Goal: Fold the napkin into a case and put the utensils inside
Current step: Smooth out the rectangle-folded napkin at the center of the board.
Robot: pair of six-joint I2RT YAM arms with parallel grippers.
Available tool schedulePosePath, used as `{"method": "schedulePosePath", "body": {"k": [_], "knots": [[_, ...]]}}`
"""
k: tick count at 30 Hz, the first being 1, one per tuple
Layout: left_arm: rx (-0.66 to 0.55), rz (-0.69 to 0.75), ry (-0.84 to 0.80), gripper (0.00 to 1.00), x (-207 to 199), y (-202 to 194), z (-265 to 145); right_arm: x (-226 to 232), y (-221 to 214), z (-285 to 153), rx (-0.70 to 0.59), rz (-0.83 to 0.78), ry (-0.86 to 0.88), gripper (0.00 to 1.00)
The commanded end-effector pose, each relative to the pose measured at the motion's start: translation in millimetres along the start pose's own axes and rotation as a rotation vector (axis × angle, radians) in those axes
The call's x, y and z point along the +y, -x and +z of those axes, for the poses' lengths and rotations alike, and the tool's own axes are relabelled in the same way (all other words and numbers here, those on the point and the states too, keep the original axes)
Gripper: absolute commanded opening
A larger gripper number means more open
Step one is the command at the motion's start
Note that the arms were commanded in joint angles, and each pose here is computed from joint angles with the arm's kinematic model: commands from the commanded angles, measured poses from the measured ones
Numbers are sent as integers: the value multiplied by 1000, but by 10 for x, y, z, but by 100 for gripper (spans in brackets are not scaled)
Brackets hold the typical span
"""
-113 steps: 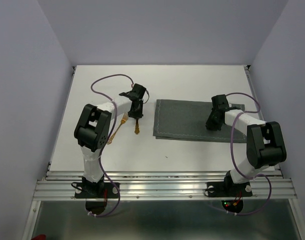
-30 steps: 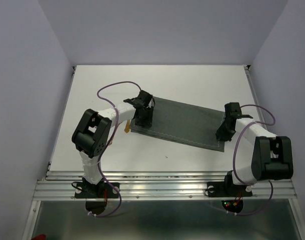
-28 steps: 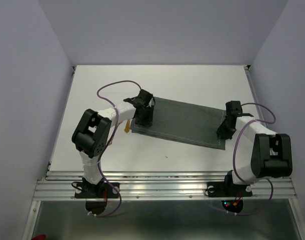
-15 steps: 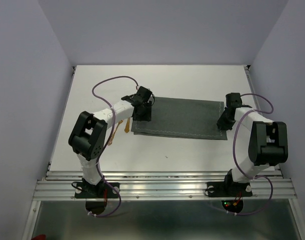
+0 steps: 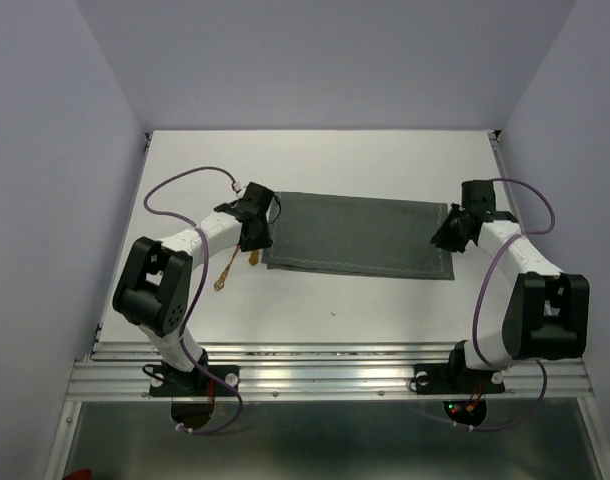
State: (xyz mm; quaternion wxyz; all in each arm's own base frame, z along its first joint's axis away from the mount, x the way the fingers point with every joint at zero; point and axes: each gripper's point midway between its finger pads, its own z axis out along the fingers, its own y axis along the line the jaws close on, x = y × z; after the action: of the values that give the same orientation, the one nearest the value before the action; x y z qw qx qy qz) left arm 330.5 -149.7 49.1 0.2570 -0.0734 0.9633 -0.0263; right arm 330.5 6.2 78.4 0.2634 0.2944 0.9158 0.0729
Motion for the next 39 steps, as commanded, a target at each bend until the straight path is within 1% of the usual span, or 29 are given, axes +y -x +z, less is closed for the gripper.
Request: {"method": "schedulePosePath", "body": {"k": [1, 4, 16, 18, 19, 20, 22, 24, 26, 34, 37, 39], "knots": [[-22, -20, 3, 40, 23, 59, 47, 81, -55, -61, 21, 5, 62, 26], [-5, -24, -29, 40, -25, -8, 92, 26, -68, -51, 25, 2, 34, 26], [62, -2, -16, 39, 11, -214, 263, -81, -87, -110, 10, 2, -12, 25], [64, 3, -12, 35, 13, -212, 285, -86, -79, -131, 5, 0, -14, 26], [66, 3, -12, 31, 10, -215, 291, -121, -58, -131, -7, -2, -33, 26], [66, 5, -10, 24, 8, -206, 291, -128, -51, -129, -9, -6, -37, 25], [62, 4, -15, 15, -6, -182, 276, -146, -56, -121, -5, -9, -47, 25], [48, 1, -25, 4, -37, -119, 229, -173, -73, -117, 0, -11, -60, 25], [33, -1, -33, 0, -54, -64, 179, -202, -73, -123, -3, -12, -74, 25], [-3, -1, -96, 0, -179, 117, -56, -480, 28, -198, -41, -11, -228, 27], [-3, 2, -127, 0, -222, 123, -112, -674, -49, -190, -4, 12, -287, 27], [-4, 4, -132, 0, -224, 116, -139, -725, -93, -203, 8, 35, -284, 28]]}}
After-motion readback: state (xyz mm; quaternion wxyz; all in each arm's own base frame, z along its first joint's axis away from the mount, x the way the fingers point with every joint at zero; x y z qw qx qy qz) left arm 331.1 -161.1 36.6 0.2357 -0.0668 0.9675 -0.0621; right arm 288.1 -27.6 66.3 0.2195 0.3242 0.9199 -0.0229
